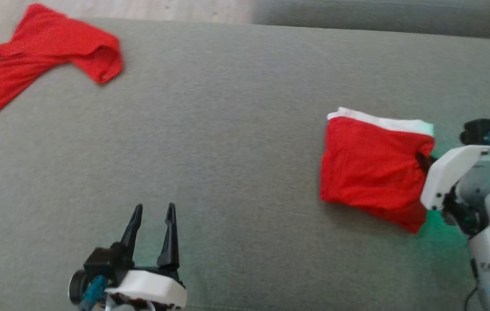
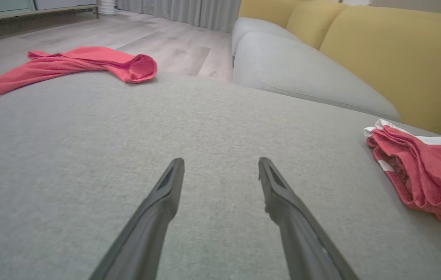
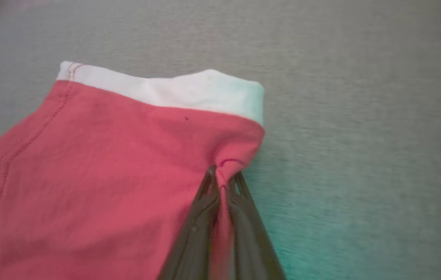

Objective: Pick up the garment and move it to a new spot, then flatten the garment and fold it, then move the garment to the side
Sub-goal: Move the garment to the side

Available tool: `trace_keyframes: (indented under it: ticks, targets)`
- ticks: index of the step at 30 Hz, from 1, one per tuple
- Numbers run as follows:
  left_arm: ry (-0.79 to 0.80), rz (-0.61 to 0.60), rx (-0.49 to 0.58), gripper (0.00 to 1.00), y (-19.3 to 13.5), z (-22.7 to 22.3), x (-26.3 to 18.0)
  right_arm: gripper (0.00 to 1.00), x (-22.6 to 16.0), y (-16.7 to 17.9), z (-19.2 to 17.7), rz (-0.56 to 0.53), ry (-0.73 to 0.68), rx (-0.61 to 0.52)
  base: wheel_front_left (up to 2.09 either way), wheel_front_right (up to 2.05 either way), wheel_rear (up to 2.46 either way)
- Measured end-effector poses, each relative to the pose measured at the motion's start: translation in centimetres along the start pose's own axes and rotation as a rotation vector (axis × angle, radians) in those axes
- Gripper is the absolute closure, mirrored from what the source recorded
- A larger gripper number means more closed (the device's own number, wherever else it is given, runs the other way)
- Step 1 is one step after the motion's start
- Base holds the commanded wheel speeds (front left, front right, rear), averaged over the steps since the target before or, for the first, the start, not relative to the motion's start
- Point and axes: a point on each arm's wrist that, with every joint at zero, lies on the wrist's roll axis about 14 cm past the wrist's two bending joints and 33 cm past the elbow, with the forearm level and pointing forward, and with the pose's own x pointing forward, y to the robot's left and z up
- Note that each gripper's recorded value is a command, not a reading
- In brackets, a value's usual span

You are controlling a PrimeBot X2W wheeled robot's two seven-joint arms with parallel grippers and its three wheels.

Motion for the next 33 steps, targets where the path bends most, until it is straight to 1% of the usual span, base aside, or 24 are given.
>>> trace_keyframes:
  ticks: [2, 3, 9, 12, 18, 23, 28, 33]
  targets:
    - [-0.003, -0.046, 0.002, 0.00, -1.4, 0.2, 0.7, 1.00, -0.9, -2.0, 0.3, -0.041, -0.023, 0.007, 0.00, 0.00, 0.00]
    - [-0.006, -0.097, 0.015, 0.00, -2.9, 0.5, 1.5, 1.00, -1.9, -3.8, 0.4, -0.082, -0.040, 0.016, 0.00, 0.00, 0.00]
    - [0.012, -0.263, 0.047, 0.00, -8.0, 0.6, 4.2, 1.00, -5.3, -9.4, 2.1, -0.205, -0.127, 0.054, 0.00, 0.00, 0.00]
    - [0.025, -0.334, 0.058, 0.00, -10.3, 0.4, 5.4, 1.00, -6.7, -11.6, 2.4, -0.257, -0.154, 0.079, 0.00, 0.00, 0.00]
    - [0.092, -0.437, 0.066, 0.00, -13.4, -1.6, 7.1, 1.00, -7.8, -14.8, 0.9, -0.342, -0.148, 0.104, 0.00, 0.00, 0.00]
    - [0.137, -0.468, 0.072, 0.00, -14.0, -3.1, 8.2, 1.00, -6.7, -16.0, 2.6, -0.374, -0.152, 0.028, 0.00, 0.00, 0.00]
    - [0.135, -0.437, 0.086, 0.00, -12.9, -3.2, 9.1, 1.00, -6.1, -18.6, 5.0, -0.427, -0.163, -0.025, 0.00, 0.00, 0.00]
    - [0.145, -0.381, 0.089, 0.00, -10.9, -3.3, 9.5, 1.00, -5.6, -21.0, 7.0, -0.482, -0.179, -0.065, 0.00, 0.00, 0.00]
